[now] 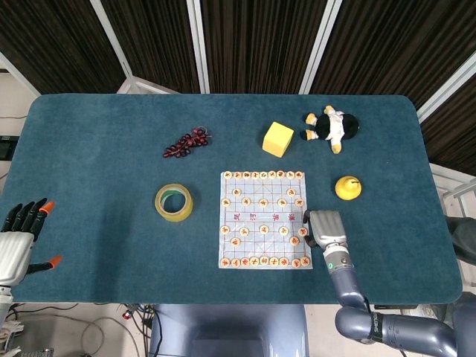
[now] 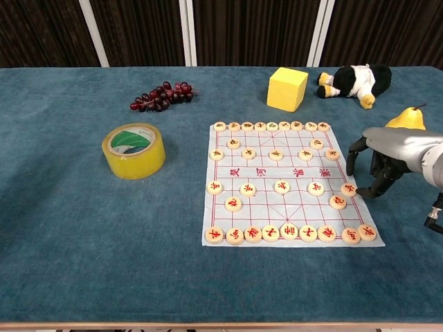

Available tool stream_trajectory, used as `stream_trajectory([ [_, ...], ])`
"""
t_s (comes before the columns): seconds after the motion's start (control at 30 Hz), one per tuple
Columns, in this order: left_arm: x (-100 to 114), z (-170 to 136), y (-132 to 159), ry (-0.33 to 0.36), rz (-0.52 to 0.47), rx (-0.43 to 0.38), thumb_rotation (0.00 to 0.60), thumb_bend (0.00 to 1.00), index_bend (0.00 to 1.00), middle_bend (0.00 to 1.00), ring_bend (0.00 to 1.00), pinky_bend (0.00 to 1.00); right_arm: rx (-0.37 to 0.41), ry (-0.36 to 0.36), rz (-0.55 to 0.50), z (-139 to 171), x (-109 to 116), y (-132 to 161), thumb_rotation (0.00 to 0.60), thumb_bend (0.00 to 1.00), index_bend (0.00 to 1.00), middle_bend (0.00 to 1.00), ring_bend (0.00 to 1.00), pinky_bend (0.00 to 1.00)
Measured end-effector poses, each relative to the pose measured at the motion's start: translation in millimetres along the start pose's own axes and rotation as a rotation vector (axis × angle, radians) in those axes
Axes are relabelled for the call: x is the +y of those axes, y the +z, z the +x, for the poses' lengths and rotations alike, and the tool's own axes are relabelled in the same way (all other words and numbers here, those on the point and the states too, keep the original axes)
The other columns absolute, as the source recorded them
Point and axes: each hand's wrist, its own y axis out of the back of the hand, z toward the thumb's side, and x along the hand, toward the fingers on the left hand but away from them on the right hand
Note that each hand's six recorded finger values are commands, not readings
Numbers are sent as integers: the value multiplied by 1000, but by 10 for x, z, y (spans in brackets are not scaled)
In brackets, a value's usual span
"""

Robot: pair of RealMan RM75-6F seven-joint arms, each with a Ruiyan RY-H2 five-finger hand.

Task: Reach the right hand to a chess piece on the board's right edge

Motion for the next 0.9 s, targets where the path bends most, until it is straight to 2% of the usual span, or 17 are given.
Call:
stream_trajectory([
  [0.9,2,5,-5,0,2,3,600,0,0,0,0,0,-12,-6,-39,-30,-142,4,600,386,458,1000,1000,1000],
])
